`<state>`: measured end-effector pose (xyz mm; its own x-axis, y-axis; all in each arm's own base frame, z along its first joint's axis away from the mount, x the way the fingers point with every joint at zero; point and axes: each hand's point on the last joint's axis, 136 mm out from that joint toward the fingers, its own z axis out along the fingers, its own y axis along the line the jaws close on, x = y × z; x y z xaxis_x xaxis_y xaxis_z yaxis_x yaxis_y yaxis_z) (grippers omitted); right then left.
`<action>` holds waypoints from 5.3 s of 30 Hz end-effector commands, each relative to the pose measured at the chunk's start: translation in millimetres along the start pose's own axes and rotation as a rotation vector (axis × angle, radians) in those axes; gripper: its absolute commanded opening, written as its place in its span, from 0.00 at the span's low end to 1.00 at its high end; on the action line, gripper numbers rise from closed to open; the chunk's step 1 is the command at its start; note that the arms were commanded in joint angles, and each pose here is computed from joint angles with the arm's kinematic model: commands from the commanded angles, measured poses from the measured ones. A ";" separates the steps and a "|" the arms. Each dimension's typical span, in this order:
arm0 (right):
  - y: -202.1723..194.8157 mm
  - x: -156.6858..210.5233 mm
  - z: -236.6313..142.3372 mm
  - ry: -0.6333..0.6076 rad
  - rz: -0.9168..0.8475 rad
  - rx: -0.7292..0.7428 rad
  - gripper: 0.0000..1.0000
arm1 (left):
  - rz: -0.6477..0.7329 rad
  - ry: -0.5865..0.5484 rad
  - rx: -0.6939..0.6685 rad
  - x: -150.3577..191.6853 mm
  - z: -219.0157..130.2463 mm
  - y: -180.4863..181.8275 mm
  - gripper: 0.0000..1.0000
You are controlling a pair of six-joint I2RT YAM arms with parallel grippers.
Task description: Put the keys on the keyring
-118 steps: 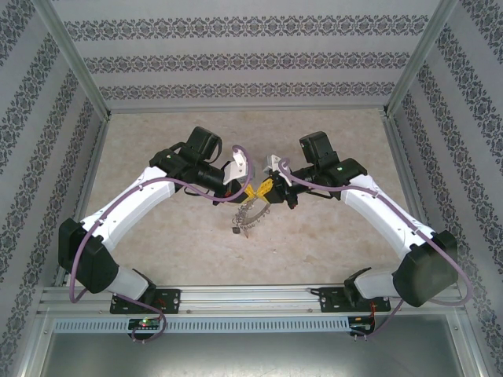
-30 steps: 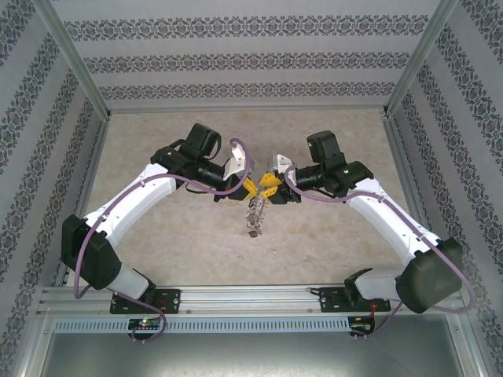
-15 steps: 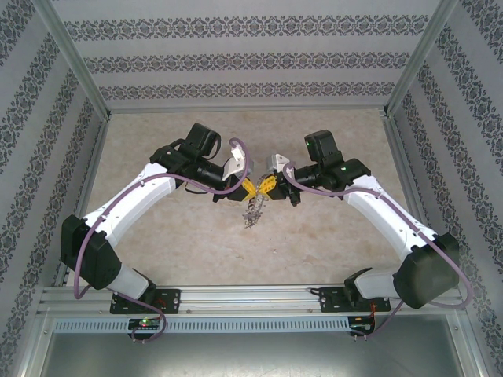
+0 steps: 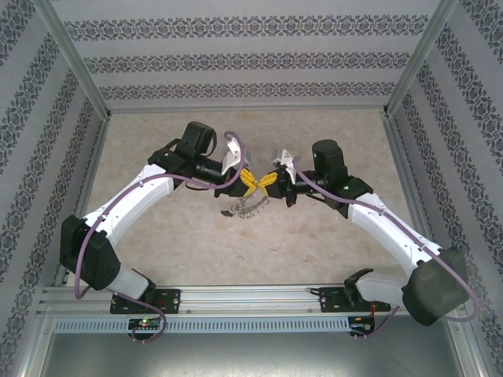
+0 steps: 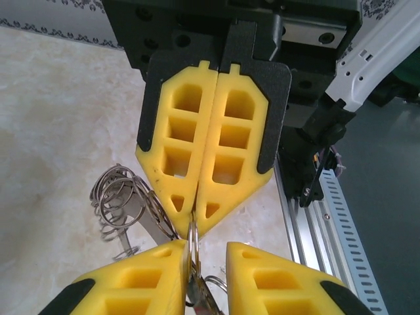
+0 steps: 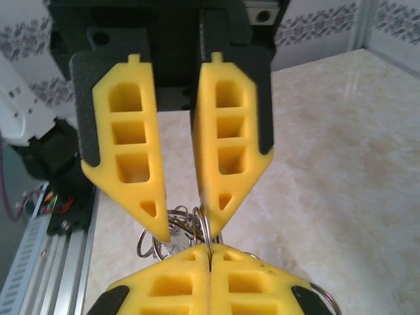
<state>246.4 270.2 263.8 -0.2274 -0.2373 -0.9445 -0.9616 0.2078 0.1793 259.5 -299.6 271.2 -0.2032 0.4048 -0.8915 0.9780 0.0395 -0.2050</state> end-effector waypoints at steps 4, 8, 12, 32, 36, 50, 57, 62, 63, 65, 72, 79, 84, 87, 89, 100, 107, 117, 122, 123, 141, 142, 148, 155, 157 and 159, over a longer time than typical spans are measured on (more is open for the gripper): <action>0.5 -31.3 0.3 -0.136 -0.020 0.071 0.00 | 0.006 -0.046 0.014 -12.2 -3.5 -2.9 0.16; -9.3 -35.9 1.4 -0.211 0.006 0.179 0.00 | 0.001 -0.052 0.005 -13.0 -4.1 -1.5 0.10; -12.4 -35.3 4.5 -0.267 0.016 0.253 0.00 | -0.002 -0.048 0.001 -11.3 -3.9 -1.8 0.08; -3.6 -35.4 -1.1 -0.274 -0.066 0.314 0.00 | -0.006 -0.075 0.028 -9.3 -11.7 -11.9 0.22; -2.9 -42.8 -1.6 -0.303 -0.040 0.321 0.00 | -0.017 -0.064 0.005 -4.6 -11.3 -8.7 0.14; 33.4 2.1 9.4 -0.018 -0.298 0.065 0.06 | 0.060 0.031 -0.060 1.9 -18.7 -6.4 0.00; 42.7 12.2 3.4 0.113 -0.358 -0.064 0.22 | 0.163 0.034 -0.005 0.3 -19.6 -22.0 0.00; 42.5 9.4 5.5 0.136 -0.350 -0.117 0.26 | 0.186 0.034 0.015 -1.2 -17.9 -26.6 0.00; 42.8 8.0 6.4 0.137 -0.345 -0.127 0.28 | 0.188 0.034 0.018 -0.9 -17.7 -27.0 0.00; 40.1 8.3 8.3 0.145 -0.340 -0.130 0.30 | 0.202 0.022 0.034 -2.6 -18.1 -31.3 0.00; 26.4 -10.5 8.0 0.082 -0.275 -0.089 0.33 | 0.215 0.019 0.056 -2.6 -17.3 -36.6 0.00; 25.5 -11.7 6.6 0.077 -0.263 -0.093 0.33 | 0.219 0.005 0.060 -6.4 -18.1 -38.4 0.00; 40.6 -5.2 12.5 0.090 -0.284 -0.155 0.34 | 0.215 -0.002 0.052 -8.3 -17.6 -36.0 0.00; 43.2 -0.4 15.6 0.110 -0.284 -0.166 0.34 | 0.216 -0.004 0.051 -9.8 -18.0 -36.0 0.00; 42.6 2.2 17.5 0.122 -0.287 -0.163 0.32 | 0.214 -0.002 0.049 -9.7 -17.9 -35.3 0.00; 24.7 7.6 29.6 0.170 -0.255 -0.080 0.00 | 0.177 0.008 0.034 -6.6 -15.1 -29.1 0.00; 14.0 -9.0 22.8 0.045 -0.202 0.002 0.00 | 0.121 0.005 0.008 3.8 -16.0 -20.4 0.07; 0.3 -20.3 9.5 -0.015 -0.182 0.123 0.00 | 0.031 0.008 0.028 16.9 -9.4 -10.9 0.21; -8.9 -18.6 3.4 -0.023 -0.165 0.208 0.00 | 0.012 -0.015 0.034 16.7 -7.8 -8.8 0.27; -9.7 -18.4 2.9 -0.031 -0.158 0.219 0.00 | 0.006 -0.017 0.033 17.2 -6.9 -7.9 0.27; -11.7 -11.2 -3.0 -0.037 -0.158 0.306 0.00 | -0.024 -0.058 -0.076 14.5 -11.0 10.5 0.39; -11.6 -11.2 -3.3 -0.038 -0.157 0.307 0.00 | -0.029 -0.065 -0.081 14.1 -11.1 11.1 0.39; -14.9 -11.9 -2.5 -0.061 -0.147 0.343 0.00 | -0.054 -0.092 -0.126 14.6 -11.2 19.2 0.41; -16.7 -10.9 0.5 -0.071 -0.141 0.356 0.00 | -0.106 -0.117 -0.176 22.0 -9.4 28.0 0.45; -16.2 -11.7 0.9 -0.072 -0.144 0.351 0.00 | -0.125 -0.119 -0.190 27.1 -7.8 31.8 0.47; -14.5 -13.4 1.6 -0.074 -0.148 0.340 0.00 | -0.141 -0.118 -0.193 32.6 -5.1 34.7 0.50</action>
<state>264.0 267.4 250.4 -0.1261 -0.2801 -0.9517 -0.8740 0.4852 -0.0270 278.2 -281.9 225.9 -0.3446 0.3242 -0.8810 0.9313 0.2362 -0.2774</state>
